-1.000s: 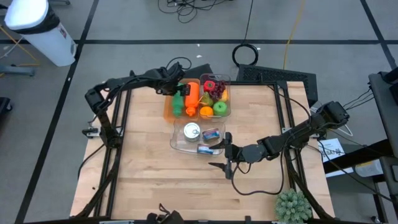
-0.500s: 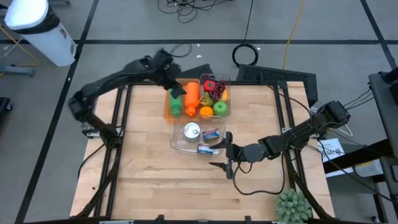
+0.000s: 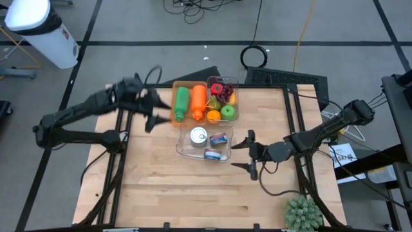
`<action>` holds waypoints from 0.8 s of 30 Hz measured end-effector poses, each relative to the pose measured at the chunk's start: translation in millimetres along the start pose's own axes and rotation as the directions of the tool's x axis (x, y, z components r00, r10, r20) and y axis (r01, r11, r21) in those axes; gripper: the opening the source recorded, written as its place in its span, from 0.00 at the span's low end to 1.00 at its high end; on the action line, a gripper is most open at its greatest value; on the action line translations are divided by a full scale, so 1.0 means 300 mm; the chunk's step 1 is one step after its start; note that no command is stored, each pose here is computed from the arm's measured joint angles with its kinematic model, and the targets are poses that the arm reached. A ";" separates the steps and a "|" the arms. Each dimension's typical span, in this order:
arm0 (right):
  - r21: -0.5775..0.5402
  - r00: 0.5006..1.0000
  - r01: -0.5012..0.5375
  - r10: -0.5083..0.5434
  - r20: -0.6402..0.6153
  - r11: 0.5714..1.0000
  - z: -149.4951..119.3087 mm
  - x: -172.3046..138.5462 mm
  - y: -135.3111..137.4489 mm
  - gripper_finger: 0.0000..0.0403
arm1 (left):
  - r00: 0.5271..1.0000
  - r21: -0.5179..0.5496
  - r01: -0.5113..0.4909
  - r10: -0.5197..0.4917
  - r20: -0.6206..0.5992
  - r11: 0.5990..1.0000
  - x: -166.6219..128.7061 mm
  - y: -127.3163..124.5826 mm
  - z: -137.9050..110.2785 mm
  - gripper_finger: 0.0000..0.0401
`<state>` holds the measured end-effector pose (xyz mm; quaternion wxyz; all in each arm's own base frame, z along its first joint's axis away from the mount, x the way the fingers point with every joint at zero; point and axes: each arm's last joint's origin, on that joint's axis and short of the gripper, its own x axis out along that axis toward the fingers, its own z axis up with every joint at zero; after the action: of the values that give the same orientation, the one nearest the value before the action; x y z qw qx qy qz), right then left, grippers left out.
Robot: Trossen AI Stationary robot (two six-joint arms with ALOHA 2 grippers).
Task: Pick & Place Food Item
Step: Return to Home Position
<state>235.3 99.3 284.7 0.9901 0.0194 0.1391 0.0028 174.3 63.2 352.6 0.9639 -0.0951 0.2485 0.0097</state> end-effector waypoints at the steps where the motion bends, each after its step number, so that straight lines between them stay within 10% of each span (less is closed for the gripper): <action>1: 0.005 1.000 -0.002 0.002 0.000 1.000 -0.008 -0.012 -0.005 0.70 | 1.000 0.020 0.020 -0.020 0.016 1.000 0.007 -0.015 -0.044 0.73; 9: 0.046 0.990 0.030 -0.036 0.133 0.998 -0.166 -0.113 -0.083 0.70 | 0.972 0.089 0.095 -0.112 0.205 0.991 0.063 -0.059 -0.337 0.73; 17: 0.140 0.938 -0.019 -0.031 0.345 0.990 -0.277 -0.230 -0.171 0.70 | 0.898 0.088 -0.122 0.072 0.434 0.989 -0.019 -0.045 -0.463 0.73; 24: 0.124 0.897 0.026 -0.078 0.436 0.992 -0.325 -0.295 -0.226 0.70 | 0.857 0.069 -0.108 0.058 0.512 0.992 -0.013 -0.038 -0.564 0.73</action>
<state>123.2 34.1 212.8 0.9928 0.0728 -0.0876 -0.0364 90.9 20.2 211.2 0.9974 -0.0321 -0.0108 0.0642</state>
